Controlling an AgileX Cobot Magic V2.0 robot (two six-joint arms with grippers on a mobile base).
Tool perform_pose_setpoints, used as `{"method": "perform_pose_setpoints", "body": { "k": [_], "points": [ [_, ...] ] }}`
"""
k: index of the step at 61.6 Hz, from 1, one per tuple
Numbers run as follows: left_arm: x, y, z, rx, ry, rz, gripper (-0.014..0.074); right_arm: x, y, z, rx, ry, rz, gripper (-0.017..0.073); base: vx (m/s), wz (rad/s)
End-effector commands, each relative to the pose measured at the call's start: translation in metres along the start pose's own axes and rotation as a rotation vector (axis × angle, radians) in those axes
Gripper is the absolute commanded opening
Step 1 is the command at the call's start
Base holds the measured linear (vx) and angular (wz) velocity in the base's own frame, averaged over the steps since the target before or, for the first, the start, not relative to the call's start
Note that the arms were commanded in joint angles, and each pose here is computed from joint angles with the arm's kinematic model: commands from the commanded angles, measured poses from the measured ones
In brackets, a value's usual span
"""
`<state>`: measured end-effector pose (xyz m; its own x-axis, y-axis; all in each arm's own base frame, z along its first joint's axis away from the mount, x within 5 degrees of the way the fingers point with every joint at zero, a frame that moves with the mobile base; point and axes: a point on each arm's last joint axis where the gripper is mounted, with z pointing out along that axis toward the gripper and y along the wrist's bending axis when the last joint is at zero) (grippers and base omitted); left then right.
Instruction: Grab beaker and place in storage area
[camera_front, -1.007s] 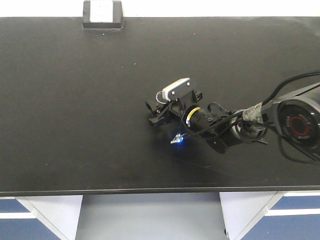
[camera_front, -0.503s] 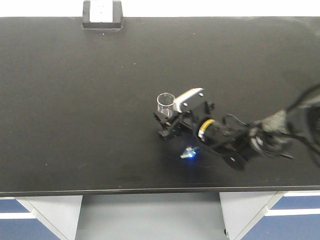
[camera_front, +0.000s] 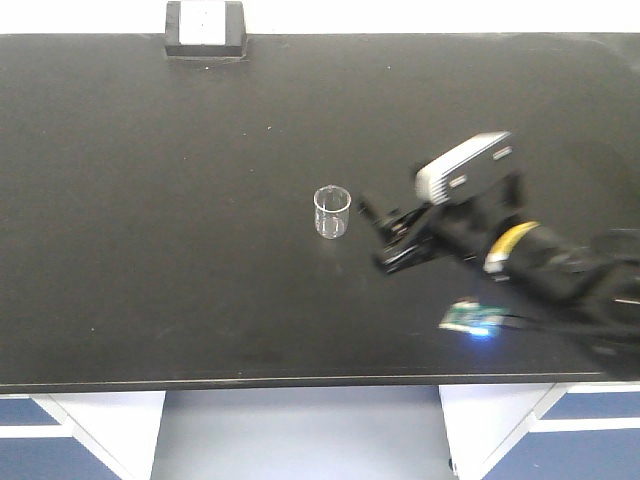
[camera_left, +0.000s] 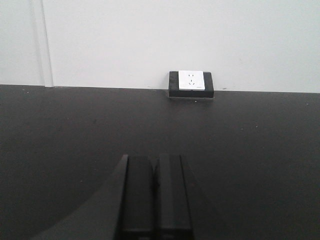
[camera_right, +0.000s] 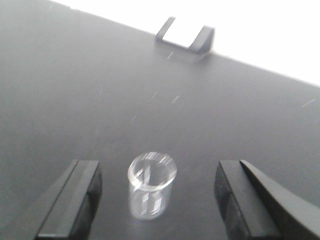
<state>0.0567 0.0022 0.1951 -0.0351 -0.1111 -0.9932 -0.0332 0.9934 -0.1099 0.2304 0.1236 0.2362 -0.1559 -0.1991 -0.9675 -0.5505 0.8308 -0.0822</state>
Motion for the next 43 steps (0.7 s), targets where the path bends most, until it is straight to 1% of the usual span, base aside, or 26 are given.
{"method": "perform_pose_setpoints", "body": {
  "k": [1, 11, 22, 30, 41, 43],
  "points": [
    [-0.001, -0.002, -0.001, 0.028, -0.078, -0.011, -0.0008, -0.036, -0.003, -0.029, 0.032, -0.119, -0.01, 0.0536, 0.0, 0.0],
    [-0.001, -0.002, -0.001, 0.028, -0.078, -0.011, -0.0008, -0.059, -0.004, -0.072, 0.069, -0.178, -0.02, 0.0533, 0.0, 0.0],
    [-0.001, -0.002, -0.001, 0.028, -0.078, -0.011, -0.0008, -0.074, -0.003, -0.099, 0.084, -0.271, -0.028, 0.0531, 0.0, 0.0],
    [-0.001, -0.002, -0.001, 0.028, -0.078, -0.011, -0.0008, -0.078, -0.002, -0.107, 0.088, -0.303, -0.031, 0.0531, 0.0, 0.0],
    [-0.001, -0.002, -0.001, 0.028, -0.078, -0.011, -0.0008, -0.074, -0.002, -0.106, 0.086, -0.292, -0.031, 0.0529, 0.0, 0.0],
    [-0.001, -0.002, -0.001, 0.028, -0.078, -0.011, -0.0008, -0.072, -0.004, -0.108, 0.1, -0.285, -0.025, 0.0526, 0.0, 0.0]
  ]
}}
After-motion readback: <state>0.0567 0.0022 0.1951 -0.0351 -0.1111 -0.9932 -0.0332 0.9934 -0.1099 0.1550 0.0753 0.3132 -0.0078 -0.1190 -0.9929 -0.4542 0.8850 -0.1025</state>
